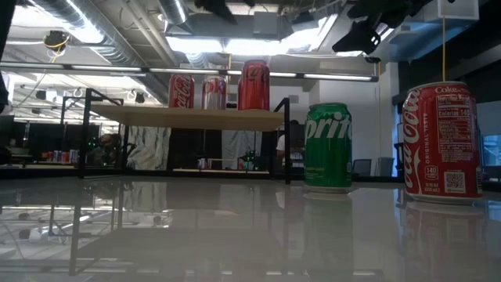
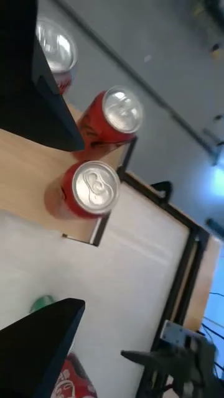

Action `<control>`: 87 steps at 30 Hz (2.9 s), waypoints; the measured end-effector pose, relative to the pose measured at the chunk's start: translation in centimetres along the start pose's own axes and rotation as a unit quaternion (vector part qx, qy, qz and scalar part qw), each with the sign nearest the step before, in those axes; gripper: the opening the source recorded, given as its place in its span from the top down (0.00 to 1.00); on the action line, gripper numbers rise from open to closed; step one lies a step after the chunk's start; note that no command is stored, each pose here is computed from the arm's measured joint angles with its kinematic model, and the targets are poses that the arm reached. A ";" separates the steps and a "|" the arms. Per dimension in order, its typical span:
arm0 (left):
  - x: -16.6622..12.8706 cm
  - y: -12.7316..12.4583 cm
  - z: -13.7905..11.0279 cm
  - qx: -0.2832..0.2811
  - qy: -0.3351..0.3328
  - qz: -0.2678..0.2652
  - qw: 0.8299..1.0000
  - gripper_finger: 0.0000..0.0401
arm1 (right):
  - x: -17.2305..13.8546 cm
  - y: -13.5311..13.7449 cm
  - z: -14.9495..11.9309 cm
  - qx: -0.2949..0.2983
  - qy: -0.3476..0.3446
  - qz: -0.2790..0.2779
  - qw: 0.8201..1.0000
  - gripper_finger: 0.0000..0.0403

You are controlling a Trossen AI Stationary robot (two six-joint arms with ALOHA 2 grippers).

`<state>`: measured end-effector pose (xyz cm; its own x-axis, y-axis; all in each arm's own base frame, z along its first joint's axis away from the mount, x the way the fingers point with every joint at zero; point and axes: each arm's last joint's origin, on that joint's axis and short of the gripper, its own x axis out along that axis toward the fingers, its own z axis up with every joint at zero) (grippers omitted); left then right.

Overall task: Place canned beverage on shelf
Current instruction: Put the silver soda can on the shelf aligned with the other silver soda can

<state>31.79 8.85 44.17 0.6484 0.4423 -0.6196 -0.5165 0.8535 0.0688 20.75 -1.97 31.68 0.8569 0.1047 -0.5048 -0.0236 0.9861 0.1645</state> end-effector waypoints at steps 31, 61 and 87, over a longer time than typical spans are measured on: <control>4.8 -16.1 -11.3 0.139 -0.078 -0.129 0.979 0.02 | -3.4 14.9 -1.8 0.101 0.032 0.169 0.980 0.05; 4.8 -16.8 -11.9 0.134 -0.096 -0.143 0.976 0.02 | -4.4 17.1 -4.5 0.291 0.172 0.160 0.927 0.05; 4.7 -16.9 -11.9 0.132 -0.096 -0.144 0.976 0.02 | 0.8 20.2 -7.2 0.223 0.414 -0.031 0.882 0.05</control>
<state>36.89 -6.73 30.80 0.8510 0.1953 -0.4875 -0.1519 0.9801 0.1276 17.24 18.97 28.52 0.1743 0.2922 -0.9403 0.3733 0.8640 0.3377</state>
